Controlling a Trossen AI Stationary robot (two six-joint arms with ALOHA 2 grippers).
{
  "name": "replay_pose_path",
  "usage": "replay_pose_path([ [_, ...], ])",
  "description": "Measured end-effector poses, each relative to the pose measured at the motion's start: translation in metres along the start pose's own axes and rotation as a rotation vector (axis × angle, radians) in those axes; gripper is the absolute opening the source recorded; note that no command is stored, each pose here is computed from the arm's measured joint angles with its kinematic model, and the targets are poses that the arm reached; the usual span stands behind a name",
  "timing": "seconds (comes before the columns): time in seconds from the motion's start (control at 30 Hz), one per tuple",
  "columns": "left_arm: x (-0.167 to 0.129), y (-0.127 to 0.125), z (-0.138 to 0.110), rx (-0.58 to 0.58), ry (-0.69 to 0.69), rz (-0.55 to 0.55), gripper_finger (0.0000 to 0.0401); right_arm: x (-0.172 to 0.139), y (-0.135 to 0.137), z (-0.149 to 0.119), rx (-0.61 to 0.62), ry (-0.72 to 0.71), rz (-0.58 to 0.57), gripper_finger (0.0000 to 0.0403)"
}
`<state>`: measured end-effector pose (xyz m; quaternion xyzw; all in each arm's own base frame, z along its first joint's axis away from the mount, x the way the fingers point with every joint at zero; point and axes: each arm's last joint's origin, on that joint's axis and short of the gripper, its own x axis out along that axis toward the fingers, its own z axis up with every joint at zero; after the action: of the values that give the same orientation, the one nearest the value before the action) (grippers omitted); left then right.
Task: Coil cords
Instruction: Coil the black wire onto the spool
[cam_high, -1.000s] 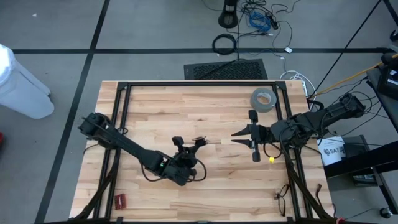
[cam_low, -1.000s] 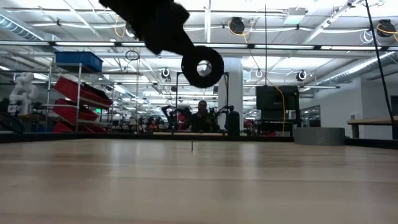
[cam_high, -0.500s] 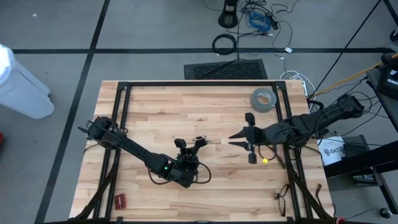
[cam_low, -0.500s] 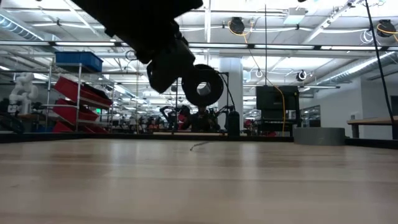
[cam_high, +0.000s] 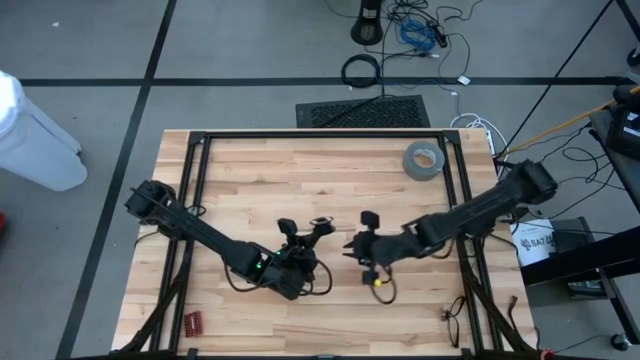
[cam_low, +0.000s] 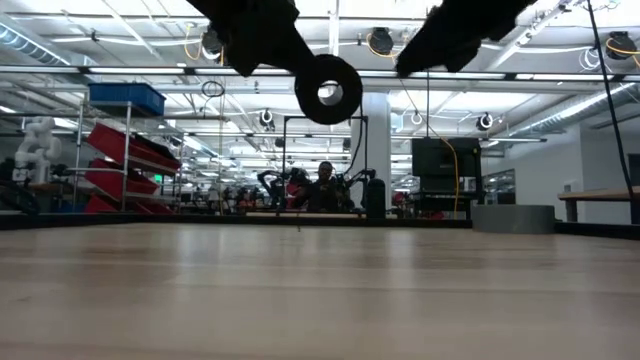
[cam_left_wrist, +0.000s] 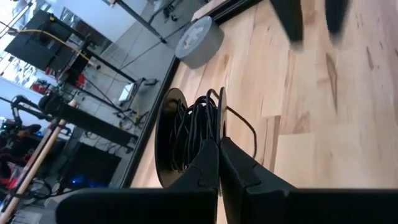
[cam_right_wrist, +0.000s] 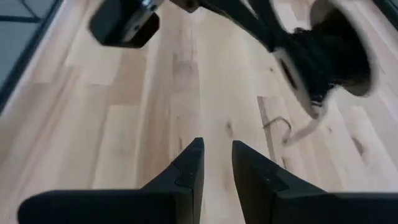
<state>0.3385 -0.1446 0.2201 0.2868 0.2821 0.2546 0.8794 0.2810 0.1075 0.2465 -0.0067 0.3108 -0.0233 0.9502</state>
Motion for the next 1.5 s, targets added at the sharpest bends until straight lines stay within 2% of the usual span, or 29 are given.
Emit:
replay_pose_path([
  [0.23,-0.010,0.003,0.003,-0.003,-0.020,-0.013,0.0001,0.040,0.002,-0.009,0.017,-0.022,-0.146,0.0070],
  [0.57,-0.031,0.017,0.013,-0.058,-0.076,-0.027,0.0001,0.044,-0.004,-0.009,0.045,-0.044,-0.236,0.0070],
  [0.77,-0.044,0.032,0.019,-0.103,-0.107,-0.002,0.0001,0.043,0.003,0.002,0.021,-0.157,-0.220,0.0070],
  [0.9,-0.064,0.052,0.025,-0.175,-0.149,0.025,0.0001,0.041,0.006,0.008,-0.012,-0.215,-0.209,0.0070],
  [1.0,-0.078,0.069,0.029,-0.243,-0.185,0.012,0.0001,0.043,0.000,0.015,-0.007,-0.258,-0.214,0.0070],
  [1.2,-0.095,0.094,0.031,-0.295,-0.226,0.004,0.0001,0.047,-0.019,0.027,0.010,-0.331,-0.157,0.0071],
  [1.37,-0.099,0.102,0.032,-0.303,-0.236,0.009,0.0001,0.048,-0.032,0.039,0.019,-0.426,-0.111,0.0073],
  [1.5,-0.100,0.104,0.032,-0.312,-0.239,0.016,0.0001,0.051,-0.039,0.040,0.022,-0.426,-0.100,0.0098],
])
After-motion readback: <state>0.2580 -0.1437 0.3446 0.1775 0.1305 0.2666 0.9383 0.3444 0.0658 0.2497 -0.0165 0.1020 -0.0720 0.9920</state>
